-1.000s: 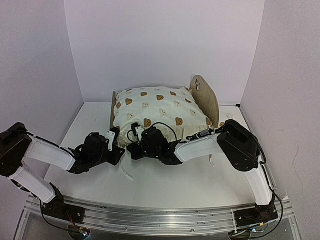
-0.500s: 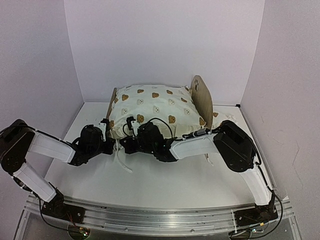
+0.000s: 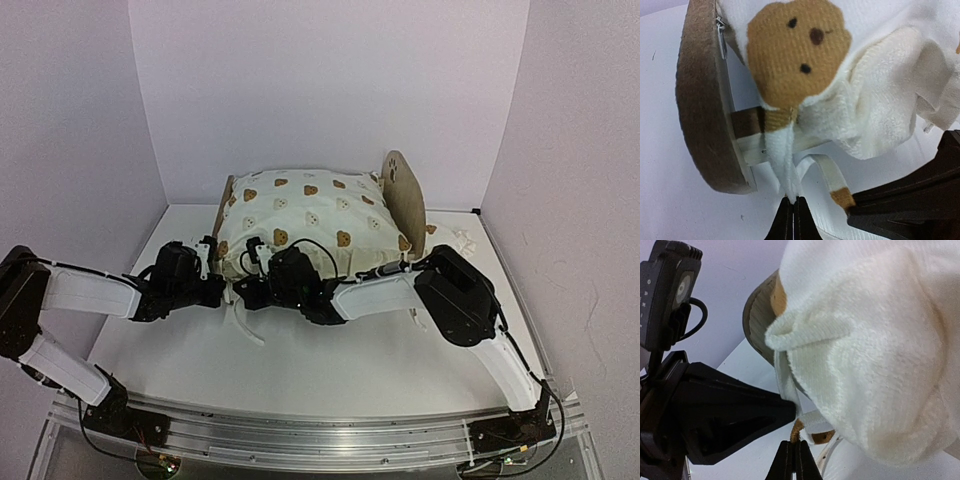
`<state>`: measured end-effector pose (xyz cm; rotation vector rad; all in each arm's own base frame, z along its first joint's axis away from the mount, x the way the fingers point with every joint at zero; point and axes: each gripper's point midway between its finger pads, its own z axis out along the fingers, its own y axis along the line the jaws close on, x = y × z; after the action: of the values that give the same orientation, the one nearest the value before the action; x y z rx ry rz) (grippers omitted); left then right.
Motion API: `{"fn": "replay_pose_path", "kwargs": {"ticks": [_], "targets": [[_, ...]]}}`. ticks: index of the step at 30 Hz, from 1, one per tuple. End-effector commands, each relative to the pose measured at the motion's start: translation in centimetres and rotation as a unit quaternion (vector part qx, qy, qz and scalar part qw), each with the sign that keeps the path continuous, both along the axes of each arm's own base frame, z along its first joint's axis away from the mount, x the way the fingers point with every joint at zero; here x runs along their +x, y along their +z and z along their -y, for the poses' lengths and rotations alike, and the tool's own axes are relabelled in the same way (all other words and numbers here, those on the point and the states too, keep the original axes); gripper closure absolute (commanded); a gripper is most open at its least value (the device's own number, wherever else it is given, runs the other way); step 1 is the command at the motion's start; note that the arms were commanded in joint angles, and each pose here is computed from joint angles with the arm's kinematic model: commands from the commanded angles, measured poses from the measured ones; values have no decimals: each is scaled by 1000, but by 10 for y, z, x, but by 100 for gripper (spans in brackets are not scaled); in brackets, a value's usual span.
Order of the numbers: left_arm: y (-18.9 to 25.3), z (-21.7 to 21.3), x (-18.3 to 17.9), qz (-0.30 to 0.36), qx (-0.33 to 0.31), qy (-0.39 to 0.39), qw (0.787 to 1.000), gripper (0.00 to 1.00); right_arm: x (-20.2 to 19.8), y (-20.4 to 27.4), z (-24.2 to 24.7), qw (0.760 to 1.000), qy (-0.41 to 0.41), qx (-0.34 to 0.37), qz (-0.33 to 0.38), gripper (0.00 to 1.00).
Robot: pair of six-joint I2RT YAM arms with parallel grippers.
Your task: Set up the pet bed
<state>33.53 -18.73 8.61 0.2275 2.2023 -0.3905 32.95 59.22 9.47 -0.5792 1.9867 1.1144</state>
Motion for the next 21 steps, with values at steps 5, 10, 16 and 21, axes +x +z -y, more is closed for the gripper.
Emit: {"fn": "replay_pose_path", "kwargs": {"ticks": [5,10,16,21], "targets": [[18,7,-14,-16,-33,-26,999,100,11,5,-19,1000,11,9,12,100],[28,13,-14,-10,-34,-49,998,100,20,0,-19,1000,-3,4,13,100],[49,22,-24,3,-48,-90,995,100,24,-14,-18,1000,3,6,-17,100],[45,24,-29,-14,-50,-98,994,100,-4,-1,-44,992,115,54,-24,100]]}}
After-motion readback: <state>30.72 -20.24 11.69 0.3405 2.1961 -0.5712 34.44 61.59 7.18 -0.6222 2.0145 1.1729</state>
